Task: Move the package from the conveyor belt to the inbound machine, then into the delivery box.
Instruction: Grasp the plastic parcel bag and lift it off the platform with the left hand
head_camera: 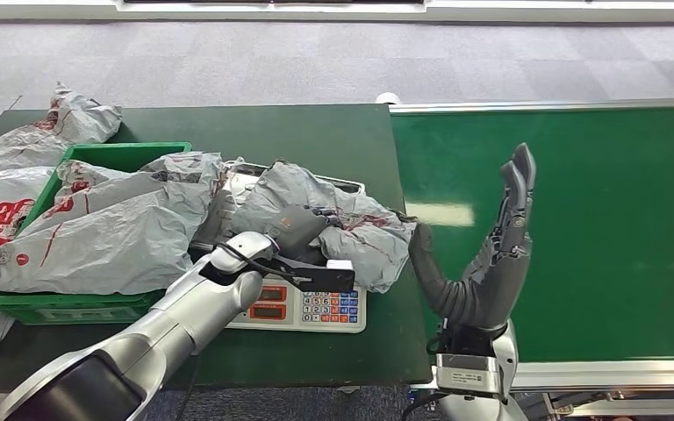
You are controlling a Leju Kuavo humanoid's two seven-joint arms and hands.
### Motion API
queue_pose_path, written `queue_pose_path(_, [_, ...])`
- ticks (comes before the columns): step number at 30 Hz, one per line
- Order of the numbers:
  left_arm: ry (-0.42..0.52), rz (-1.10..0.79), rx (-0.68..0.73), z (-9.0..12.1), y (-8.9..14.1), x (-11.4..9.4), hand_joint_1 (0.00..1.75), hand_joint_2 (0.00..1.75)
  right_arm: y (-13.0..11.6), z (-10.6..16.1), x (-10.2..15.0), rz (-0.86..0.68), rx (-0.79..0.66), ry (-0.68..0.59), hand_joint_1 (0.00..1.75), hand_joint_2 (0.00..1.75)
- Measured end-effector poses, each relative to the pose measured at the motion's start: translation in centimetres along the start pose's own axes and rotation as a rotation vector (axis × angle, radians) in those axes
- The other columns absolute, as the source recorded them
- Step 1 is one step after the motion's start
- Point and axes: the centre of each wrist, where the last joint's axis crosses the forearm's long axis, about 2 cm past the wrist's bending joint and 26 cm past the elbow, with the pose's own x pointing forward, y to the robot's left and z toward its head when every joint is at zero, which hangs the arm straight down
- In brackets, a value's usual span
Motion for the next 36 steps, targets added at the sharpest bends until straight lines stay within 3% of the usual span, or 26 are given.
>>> queue_pose_path(10, [0.026,-0.038,0.048,0.9,1.2,-2.0,1.75,1.75,-0.1,0.6,0.2,0.01,0.041,-0.001,0.0,1.75])
queue_pose_path(15, [0.04,-0.063,0.153,1.4,4.0,-2.8,1.75,1.75,-0.4,0.9,0.4,0.022,0.042,0.0,0.0,1.75])
queue_pose_path(23, [0.023,-0.21,0.43,4.0,15.2,-3.8,1.75,1.75,-0.9,1.6,0.4,0.038,0.025,0.012,0.0,1.75])
queue_pose_path(30, [0.097,-0.562,0.711,9.6,28.9,-4.8,1.75,1.75,-1.4,2.5,0.2,0.05,0.014,0.013,0.0,1.75])
queue_pose_path(33, [0.157,-0.648,0.773,11.7,32.1,-5.4,1.75,1.75,-1.5,2.9,0.3,0.053,0.019,0.014,0.0,1.75])
queue_pose_path(36, [0.208,-0.698,0.8,13.4,33.6,-6.6,1.75,1.75,-1.7,3.4,0.3,0.054,0.026,0.018,0.0,1.75])
